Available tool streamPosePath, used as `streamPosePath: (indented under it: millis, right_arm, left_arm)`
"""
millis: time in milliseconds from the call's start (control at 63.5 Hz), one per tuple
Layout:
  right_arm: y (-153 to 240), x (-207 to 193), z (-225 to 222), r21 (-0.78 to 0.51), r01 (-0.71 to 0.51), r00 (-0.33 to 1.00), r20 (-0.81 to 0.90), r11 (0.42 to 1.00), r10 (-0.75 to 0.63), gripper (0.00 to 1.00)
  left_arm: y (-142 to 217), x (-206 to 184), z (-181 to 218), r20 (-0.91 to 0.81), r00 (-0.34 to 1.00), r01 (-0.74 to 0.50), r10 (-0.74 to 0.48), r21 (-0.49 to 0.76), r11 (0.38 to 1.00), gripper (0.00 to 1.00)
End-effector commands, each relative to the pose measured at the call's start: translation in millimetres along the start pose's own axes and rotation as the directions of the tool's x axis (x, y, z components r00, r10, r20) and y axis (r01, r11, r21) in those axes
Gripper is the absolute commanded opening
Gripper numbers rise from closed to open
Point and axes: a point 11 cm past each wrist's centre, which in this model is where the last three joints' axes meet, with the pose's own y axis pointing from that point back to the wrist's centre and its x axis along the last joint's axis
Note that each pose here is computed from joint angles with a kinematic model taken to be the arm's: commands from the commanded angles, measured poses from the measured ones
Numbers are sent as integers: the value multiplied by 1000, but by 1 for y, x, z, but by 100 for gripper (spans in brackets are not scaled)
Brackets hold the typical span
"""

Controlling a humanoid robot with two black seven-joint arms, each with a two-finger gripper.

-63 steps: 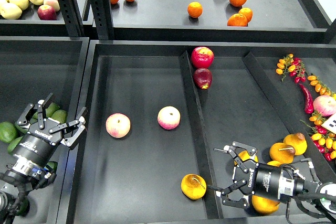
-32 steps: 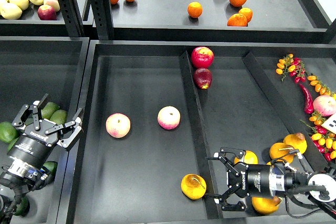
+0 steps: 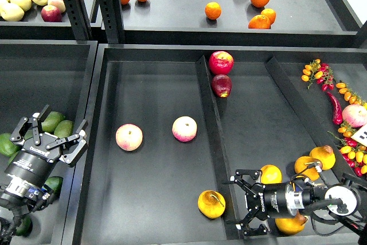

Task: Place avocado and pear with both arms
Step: 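Lower the right gripper around the yellow pear and close it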

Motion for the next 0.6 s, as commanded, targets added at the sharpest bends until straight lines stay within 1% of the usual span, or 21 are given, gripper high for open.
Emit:
streamPosePath:
  millis: [0,110,284,583]
  right_arm:
    - [-5,1,-5,5,-5,1000,2,1000,5,100]
    - [-7,5,-9,7,-23,1000,1,1000,23,100]
    - [-16,4,-14,15,-19,1000,10,1000,19,100]
    - [-33,2,-12,8,-16,1000,26,1000,16,100]
  left_arm:
    - [-1,-1,-1,1,1000,2,-2,2,1000,99]
    - [-1,-1,0,2,1000,4,-4,1,1000,99]
    - [-1,-1,0,1,1000,3,-3,1,1000,99]
    - [-1,-1,-1,1,1000,4,-4,3,1000,99]
